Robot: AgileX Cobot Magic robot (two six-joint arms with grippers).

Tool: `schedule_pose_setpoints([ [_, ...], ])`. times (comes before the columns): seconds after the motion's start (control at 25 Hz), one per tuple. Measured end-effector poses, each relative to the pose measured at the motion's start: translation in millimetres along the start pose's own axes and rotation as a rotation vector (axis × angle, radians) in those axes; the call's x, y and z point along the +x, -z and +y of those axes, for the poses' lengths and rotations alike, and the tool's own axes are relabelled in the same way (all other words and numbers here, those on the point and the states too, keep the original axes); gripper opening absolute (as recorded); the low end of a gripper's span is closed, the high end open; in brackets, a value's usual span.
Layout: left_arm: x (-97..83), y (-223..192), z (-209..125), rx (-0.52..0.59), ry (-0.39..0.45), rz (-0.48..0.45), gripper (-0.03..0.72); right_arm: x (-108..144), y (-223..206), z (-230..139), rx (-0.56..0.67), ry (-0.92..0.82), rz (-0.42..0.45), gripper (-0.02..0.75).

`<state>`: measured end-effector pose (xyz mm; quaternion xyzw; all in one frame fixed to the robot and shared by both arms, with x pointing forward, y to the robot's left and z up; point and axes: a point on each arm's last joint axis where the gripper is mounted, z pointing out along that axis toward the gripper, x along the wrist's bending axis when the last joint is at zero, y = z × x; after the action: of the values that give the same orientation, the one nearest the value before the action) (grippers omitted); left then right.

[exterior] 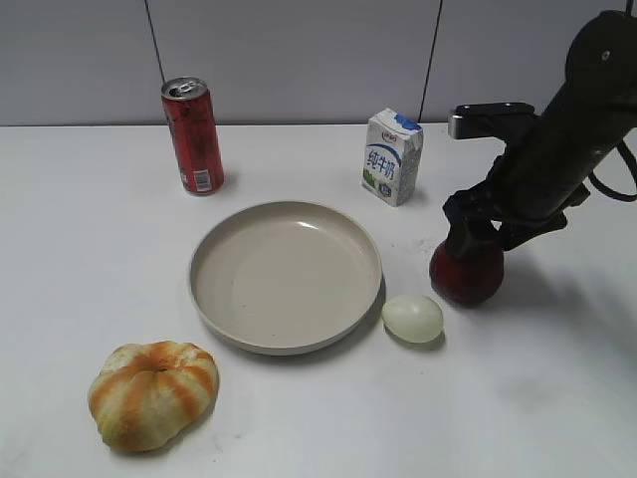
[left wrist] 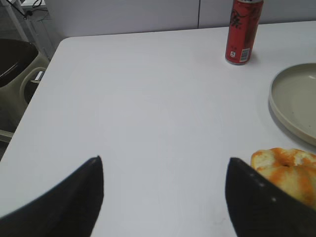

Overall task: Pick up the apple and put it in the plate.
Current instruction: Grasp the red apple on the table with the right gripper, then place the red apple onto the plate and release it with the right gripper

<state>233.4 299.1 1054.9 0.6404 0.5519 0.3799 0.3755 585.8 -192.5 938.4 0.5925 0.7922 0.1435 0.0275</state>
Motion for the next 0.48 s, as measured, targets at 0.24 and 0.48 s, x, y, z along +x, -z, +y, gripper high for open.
schedule_pose_setpoints([
  [0.24,0.0,0,0,0.0,0.0,0.0,0.585,6,16,8,0.076,0.016,0.028,0.551],
  [0.48,0.0,0,0,0.0,0.0,0.0,0.585,61,57,33,0.021,0.153,0.089,0.55],
])
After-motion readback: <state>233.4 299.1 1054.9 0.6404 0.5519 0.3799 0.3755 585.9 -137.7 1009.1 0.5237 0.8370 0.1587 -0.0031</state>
